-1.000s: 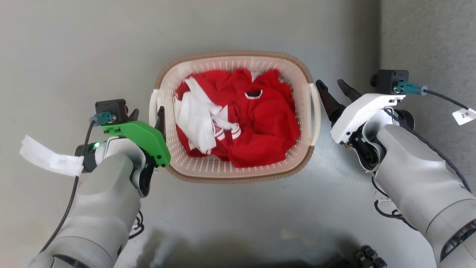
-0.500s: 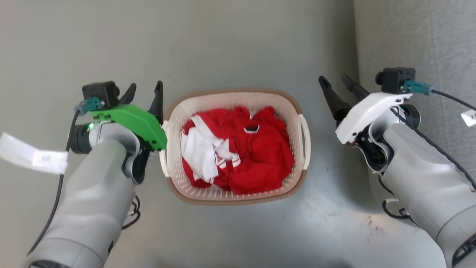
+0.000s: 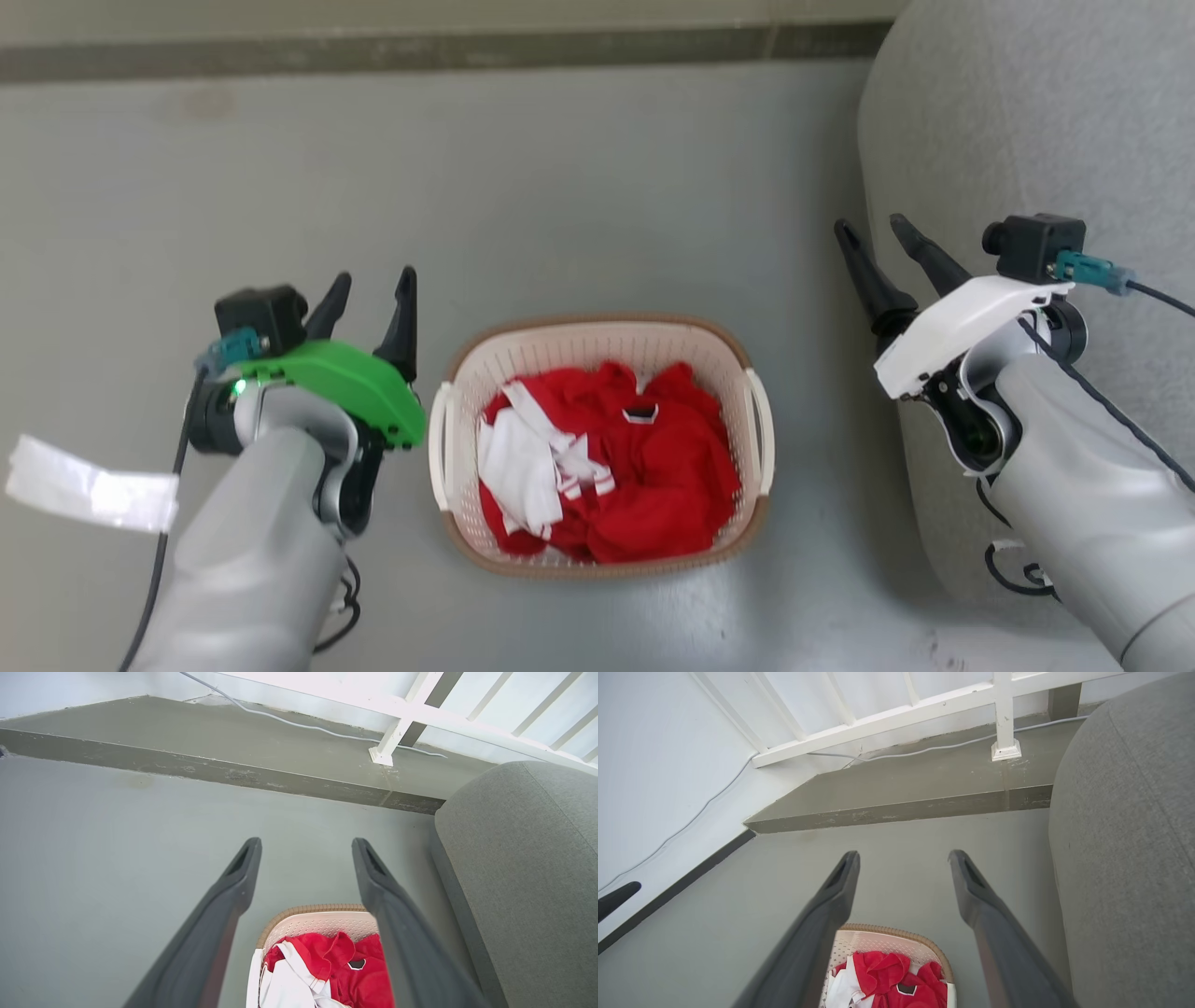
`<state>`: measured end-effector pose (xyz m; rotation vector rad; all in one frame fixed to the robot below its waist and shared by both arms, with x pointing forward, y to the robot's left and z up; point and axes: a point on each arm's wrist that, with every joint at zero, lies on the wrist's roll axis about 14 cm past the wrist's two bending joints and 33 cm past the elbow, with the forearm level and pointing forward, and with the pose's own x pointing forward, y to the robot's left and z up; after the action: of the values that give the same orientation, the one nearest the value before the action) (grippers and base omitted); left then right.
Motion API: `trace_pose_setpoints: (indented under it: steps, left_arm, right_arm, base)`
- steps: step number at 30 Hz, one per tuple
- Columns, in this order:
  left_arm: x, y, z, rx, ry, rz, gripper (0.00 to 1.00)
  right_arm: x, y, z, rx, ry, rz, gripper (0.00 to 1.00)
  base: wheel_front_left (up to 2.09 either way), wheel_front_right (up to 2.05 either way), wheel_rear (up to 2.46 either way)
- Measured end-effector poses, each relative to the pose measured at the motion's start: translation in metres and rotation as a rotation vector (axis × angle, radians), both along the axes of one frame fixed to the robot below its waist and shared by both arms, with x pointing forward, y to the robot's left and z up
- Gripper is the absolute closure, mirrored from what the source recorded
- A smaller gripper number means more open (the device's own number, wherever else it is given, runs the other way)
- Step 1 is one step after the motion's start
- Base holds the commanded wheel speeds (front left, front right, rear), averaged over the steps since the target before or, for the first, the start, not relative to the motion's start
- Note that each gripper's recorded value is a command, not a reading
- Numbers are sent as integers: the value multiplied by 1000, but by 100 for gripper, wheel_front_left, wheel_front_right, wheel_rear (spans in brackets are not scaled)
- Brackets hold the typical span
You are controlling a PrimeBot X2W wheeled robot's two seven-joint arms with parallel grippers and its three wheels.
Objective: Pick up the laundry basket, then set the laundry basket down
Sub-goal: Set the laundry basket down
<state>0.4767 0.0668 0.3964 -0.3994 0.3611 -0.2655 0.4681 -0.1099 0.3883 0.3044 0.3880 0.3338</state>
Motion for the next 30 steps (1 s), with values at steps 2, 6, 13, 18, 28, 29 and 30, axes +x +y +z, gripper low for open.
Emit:
trace_pose_setpoints:
  steps: [2,6,13,18,28,29,30]
  left_arm:
    - [-5,3,9,5,-26,11,0]
    - [-17,8,28,8,-79,19,0]
    - [-39,20,53,4,-150,58,0]
    - [-54,28,75,-28,-211,95,0]
    - [-73,38,104,-39,-311,126,0]
    - [-74,39,106,-39,-320,131,0]
    - [-75,41,108,-40,-326,136,0]
  right_arm:
    - [-1,2,14,8,-40,1,0]
    - [-12,7,32,11,-91,12,0]
    - [-41,-1,48,7,-136,-15,0]
    - [-58,-4,62,6,-182,-42,0]
    - [-65,-15,97,-8,-300,-105,0]
    - [-66,-16,97,-10,-305,-108,0]
    - [-68,-16,98,-11,-310,-109,0]
  base:
    - [0,0,0]
    - [0,0,0]
    - [0,0,0]
    - [0,0,0]
    - [0,0,0]
    - [0,0,0]
    - [0,0,0]
